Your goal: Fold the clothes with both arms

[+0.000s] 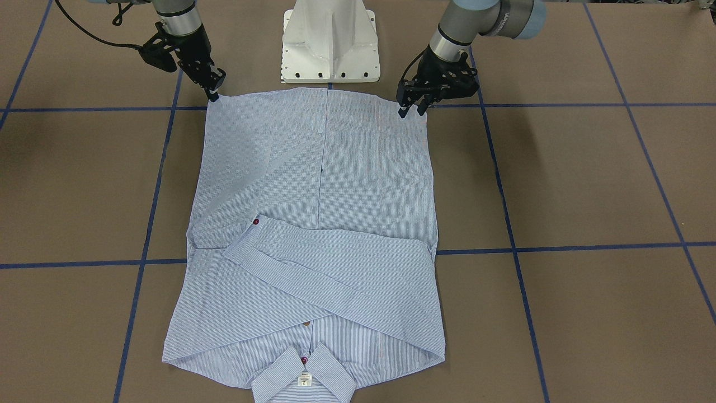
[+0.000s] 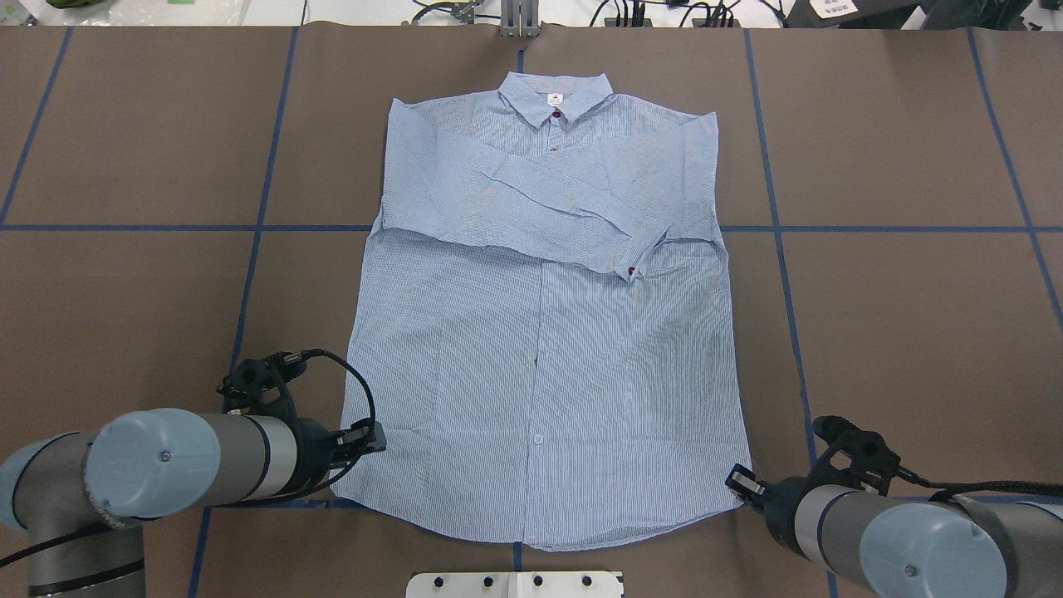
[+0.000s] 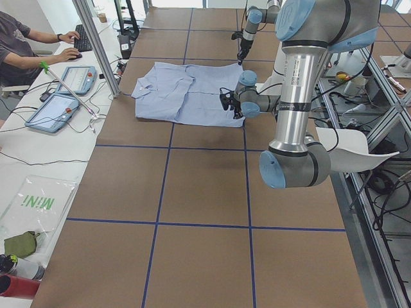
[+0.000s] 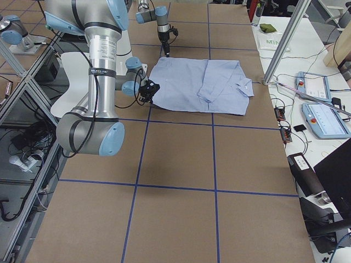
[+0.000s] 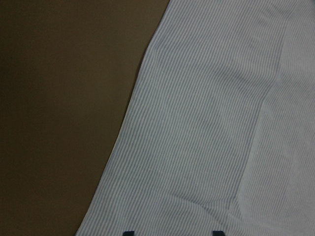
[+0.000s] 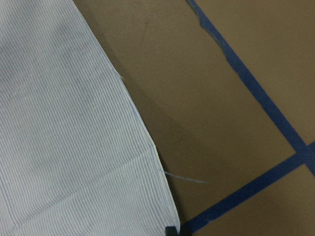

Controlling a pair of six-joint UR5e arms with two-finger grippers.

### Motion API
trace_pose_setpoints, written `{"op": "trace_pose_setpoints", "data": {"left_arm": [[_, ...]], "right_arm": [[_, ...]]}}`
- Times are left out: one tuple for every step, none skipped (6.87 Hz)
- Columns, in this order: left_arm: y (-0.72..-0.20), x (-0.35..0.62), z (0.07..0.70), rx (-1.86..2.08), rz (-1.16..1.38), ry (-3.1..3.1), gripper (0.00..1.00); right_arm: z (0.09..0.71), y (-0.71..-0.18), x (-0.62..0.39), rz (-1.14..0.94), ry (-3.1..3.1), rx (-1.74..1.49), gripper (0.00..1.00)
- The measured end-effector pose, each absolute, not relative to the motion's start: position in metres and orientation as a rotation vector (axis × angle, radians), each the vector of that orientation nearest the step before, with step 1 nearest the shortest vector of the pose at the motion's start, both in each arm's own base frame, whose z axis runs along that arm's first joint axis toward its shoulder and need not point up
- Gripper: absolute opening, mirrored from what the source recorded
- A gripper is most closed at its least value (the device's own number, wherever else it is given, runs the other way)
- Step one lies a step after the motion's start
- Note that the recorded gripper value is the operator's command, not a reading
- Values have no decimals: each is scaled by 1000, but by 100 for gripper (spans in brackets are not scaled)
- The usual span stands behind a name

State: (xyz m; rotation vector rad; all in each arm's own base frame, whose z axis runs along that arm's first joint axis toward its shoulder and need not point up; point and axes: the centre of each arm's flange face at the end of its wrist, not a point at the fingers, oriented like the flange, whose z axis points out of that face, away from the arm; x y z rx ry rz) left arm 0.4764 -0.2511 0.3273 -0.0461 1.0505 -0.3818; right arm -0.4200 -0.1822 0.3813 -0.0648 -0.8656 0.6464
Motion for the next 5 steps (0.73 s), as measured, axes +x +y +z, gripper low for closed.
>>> {"op": "trace_pose_setpoints", "data": {"left_arm": [[-247,480,332,-43,-385,1029,58],[-245,483,337,-42,-387,1010,58],[-245,484,340,-42,-388,991,58],[-244,484,343,-42,-390,973,58],[-244,484,346,-43,-391,949,58]], "right_arm": [[381,-182,-420,647,-865,-64,0],[381,-183,-420,647,-865,-64,0],[381,-183,-420,647,-866,-64,0],[381,-183,-420,647,-866,-64,0],[381,-183,-420,649,-868,-64,0]]}}
